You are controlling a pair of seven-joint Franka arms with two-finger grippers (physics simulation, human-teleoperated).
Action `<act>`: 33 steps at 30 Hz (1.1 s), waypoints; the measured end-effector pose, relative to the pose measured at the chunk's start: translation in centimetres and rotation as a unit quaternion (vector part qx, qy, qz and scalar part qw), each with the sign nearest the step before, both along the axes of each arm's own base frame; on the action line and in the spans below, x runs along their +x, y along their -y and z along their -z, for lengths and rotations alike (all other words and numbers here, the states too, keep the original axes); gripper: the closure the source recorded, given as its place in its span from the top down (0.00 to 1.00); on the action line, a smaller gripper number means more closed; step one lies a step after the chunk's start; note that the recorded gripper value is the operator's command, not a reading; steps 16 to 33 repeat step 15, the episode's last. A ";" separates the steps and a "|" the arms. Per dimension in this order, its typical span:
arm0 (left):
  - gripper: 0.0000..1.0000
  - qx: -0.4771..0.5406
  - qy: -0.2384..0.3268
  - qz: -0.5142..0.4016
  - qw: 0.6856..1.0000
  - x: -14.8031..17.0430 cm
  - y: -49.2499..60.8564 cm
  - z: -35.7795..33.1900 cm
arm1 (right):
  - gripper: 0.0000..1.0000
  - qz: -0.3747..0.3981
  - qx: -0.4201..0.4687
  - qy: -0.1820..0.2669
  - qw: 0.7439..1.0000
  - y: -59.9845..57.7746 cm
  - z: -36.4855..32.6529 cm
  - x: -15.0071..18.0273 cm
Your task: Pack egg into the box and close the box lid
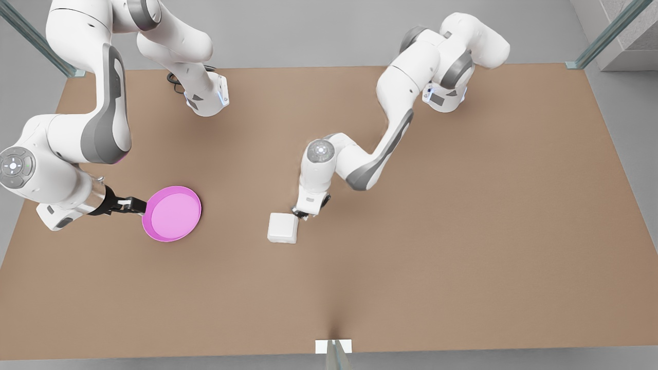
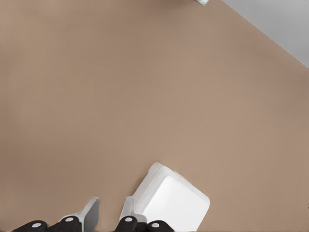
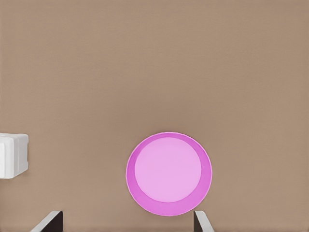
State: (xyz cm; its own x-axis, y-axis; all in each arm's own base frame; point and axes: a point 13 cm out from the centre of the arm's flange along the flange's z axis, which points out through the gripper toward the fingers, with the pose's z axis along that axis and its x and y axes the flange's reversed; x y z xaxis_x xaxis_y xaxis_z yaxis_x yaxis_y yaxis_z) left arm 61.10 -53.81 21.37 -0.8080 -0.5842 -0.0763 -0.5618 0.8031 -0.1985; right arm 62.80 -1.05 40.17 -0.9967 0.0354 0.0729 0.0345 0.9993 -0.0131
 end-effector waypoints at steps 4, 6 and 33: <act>1.00 0.072 -0.086 -0.150 0.982 13.4 -42.1 -6.2 | 1.00 0.002 0.000 0.000 1.000 0.3 0.0 0.0; 1.00 0.100 -0.065 -0.094 0.988 9.6 -45.5 -19.0 | 1.00 0.003 0.000 0.000 1.000 0.4 0.0 0.0; 1.00 0.113 -0.111 0.137 0.978 -5.6 -48.2 -31.4 | 1.00 0.007 0.000 -0.043 0.999 1.0 -0.3 -2.2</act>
